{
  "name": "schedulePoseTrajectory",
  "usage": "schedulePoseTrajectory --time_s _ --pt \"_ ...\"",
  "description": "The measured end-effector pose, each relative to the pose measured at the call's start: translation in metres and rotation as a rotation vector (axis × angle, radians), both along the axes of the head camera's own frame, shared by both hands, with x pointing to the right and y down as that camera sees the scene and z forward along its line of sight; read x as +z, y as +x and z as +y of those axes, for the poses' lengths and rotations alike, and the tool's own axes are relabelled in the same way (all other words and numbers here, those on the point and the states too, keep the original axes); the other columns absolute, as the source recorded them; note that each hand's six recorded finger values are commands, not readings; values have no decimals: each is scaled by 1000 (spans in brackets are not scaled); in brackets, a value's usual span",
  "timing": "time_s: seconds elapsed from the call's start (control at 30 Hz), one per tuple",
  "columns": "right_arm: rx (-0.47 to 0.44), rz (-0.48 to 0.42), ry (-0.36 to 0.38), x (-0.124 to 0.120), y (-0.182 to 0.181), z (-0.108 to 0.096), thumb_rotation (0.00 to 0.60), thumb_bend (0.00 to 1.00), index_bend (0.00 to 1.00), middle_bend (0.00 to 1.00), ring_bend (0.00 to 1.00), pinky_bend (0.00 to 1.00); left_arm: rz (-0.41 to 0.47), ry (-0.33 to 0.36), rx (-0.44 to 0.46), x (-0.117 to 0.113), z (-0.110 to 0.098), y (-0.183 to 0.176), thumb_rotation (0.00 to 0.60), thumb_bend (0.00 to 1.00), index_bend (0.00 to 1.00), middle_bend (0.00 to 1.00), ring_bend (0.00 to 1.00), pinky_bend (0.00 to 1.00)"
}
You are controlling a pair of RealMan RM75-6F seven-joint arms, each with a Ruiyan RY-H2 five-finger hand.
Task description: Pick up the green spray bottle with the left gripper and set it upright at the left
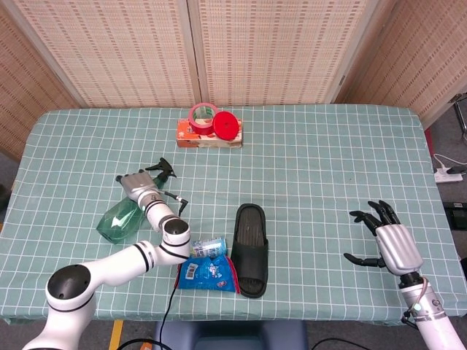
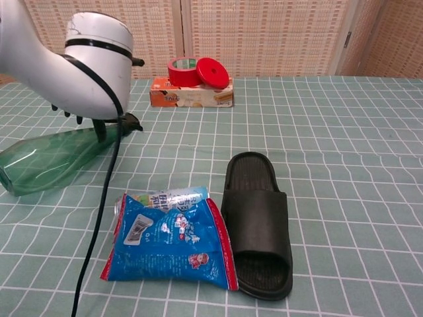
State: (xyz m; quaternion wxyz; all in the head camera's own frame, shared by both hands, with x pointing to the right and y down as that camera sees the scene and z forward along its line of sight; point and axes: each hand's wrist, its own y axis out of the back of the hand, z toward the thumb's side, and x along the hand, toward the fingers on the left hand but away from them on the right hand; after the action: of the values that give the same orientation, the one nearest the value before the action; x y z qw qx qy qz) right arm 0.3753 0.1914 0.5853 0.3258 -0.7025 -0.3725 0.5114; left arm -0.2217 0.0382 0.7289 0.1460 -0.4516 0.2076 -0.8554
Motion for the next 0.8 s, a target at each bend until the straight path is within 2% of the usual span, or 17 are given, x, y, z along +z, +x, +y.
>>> schedulePoseTrajectory --time_s 0.23,0.67,0.8 --pt "-6 40 28 0 1 0 600 0 228 207 0 0 -6 -11 -10 9 3 -3 600 224 101 167 124 92" --pt "16 59 37 1 1 0 600 0 228 202 0 0 -43 -8 -15 23 3 -17 600 244 102 169 124 93" --pt "18 58 34 1 1 0 600 0 228 202 0 0 -40 -19 -17 27 6 -16 600 245 136 191 138 96"
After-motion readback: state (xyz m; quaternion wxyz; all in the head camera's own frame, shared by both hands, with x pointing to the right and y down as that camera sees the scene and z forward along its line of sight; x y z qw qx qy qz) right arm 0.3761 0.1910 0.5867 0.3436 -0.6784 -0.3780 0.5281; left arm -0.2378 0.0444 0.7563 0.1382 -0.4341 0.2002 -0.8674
